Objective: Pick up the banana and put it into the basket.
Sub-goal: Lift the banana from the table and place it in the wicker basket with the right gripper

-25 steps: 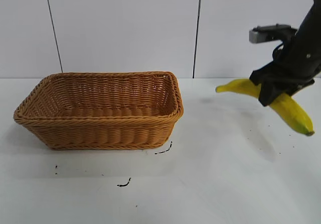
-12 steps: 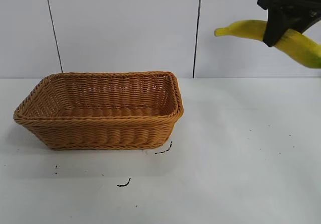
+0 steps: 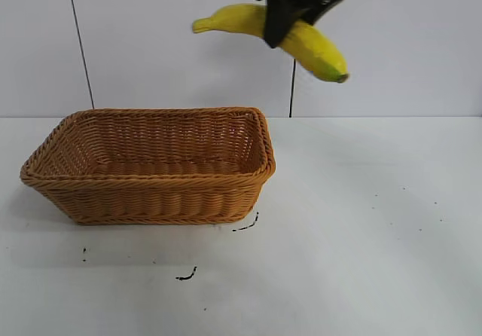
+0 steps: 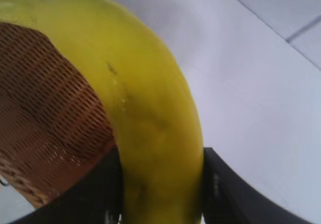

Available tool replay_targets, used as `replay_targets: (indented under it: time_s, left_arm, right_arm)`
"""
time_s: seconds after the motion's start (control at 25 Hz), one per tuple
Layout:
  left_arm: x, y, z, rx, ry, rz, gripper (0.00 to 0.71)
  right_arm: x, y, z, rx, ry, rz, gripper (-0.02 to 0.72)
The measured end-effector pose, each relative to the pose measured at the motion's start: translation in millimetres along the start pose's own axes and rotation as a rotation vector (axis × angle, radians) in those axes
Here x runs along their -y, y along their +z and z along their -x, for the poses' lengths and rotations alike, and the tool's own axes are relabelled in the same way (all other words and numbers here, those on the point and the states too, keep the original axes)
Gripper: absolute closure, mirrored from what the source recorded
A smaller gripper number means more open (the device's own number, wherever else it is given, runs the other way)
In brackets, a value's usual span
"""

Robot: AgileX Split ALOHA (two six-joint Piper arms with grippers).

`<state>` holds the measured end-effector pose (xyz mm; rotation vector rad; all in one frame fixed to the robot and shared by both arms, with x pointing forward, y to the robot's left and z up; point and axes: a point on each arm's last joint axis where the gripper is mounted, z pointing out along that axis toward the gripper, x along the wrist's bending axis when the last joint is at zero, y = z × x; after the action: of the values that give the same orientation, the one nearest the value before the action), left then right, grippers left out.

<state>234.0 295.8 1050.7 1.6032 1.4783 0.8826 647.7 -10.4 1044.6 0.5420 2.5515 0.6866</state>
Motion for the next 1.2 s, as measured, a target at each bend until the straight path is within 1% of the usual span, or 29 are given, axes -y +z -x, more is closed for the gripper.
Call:
replay_targets:
  time_s: [0.08, 0.2, 0.32, 0.52, 0.68, 0.88, 0.92, 0.96, 1.0, 1.04, 1.08, 1.12, 1.2]
  left_arm:
    - [0.0, 0.0, 0.0, 0.0, 0.0, 0.0, 0.02]
    - [0.0, 0.0, 0.0, 0.0, 0.0, 0.0, 0.02]
    - [0.0, 0.0, 0.0, 0.0, 0.0, 0.0, 0.02]
    - [0.0, 0.0, 0.0, 0.0, 0.0, 0.0, 0.02]
    - [0.0, 0.0, 0.0, 0.0, 0.0, 0.0, 0.02]
    - [0.0, 0.0, -0.1, -0.001, 0.0, 0.0, 0.02]
    - [0.0, 0.0, -0.1, -0.001, 0.0, 0.0, 0.02]
    - [0.0, 0.0, -0.1, -0.001, 0.0, 0.0, 0.02]
    - [0.0, 0.0, -0.1, -0.001, 0.0, 0.0, 0.02]
    - [0.0, 0.0, -0.1, -0.001, 0.0, 0.0, 0.02]
    - [0.0, 0.0, -0.1, -0.001, 0.0, 0.0, 0.02]
    - [0.0, 0.0, -0.1, -0.001, 0.0, 0.0, 0.02]
    - [0.0, 0.0, -0.1, -0.001, 0.0, 0.0, 0.02]
  right_arm:
    - [-2.8, 17.8, -15.4, -0.013, -0.081, -0.005, 0.401]
    - [2.1, 45.7, -25.2, -0.012, -0.14, -0.015, 0.401]
    - [9.7, 72.3, -29.1, 0.0, -0.153, -0.01, 0.401]
    - [24.4, 106.2, -37.1, -0.012, -0.155, -0.027, 0.401]
    - [31.6, 118.4, -39.8, -0.02, -0.154, -0.043, 0.401]
    - [31.6, 118.8, -37.9, -0.011, -0.133, -0.034, 0.401]
    - [31.6, 118.8, -38.0, -0.012, -0.13, -0.033, 0.384]
    - [31.6, 118.8, -38.0, -0.012, -0.127, -0.033, 0.328]
    - [31.3, 118.7, -38.0, -0.012, -0.122, -0.032, 0.257]
    - [31.1, 118.6, -38.0, -0.013, -0.112, -0.03, 0.167]
    - [30.6, 118.5, -37.9, -0.012, -0.1, -0.028, 0.103]
    - [30.5, 118.3, -37.8, -0.012, -0.078, -0.028, 0.064]
    - [28.8, 115.3, -36.8, -0.009, 0.004, -0.026, 0.031]
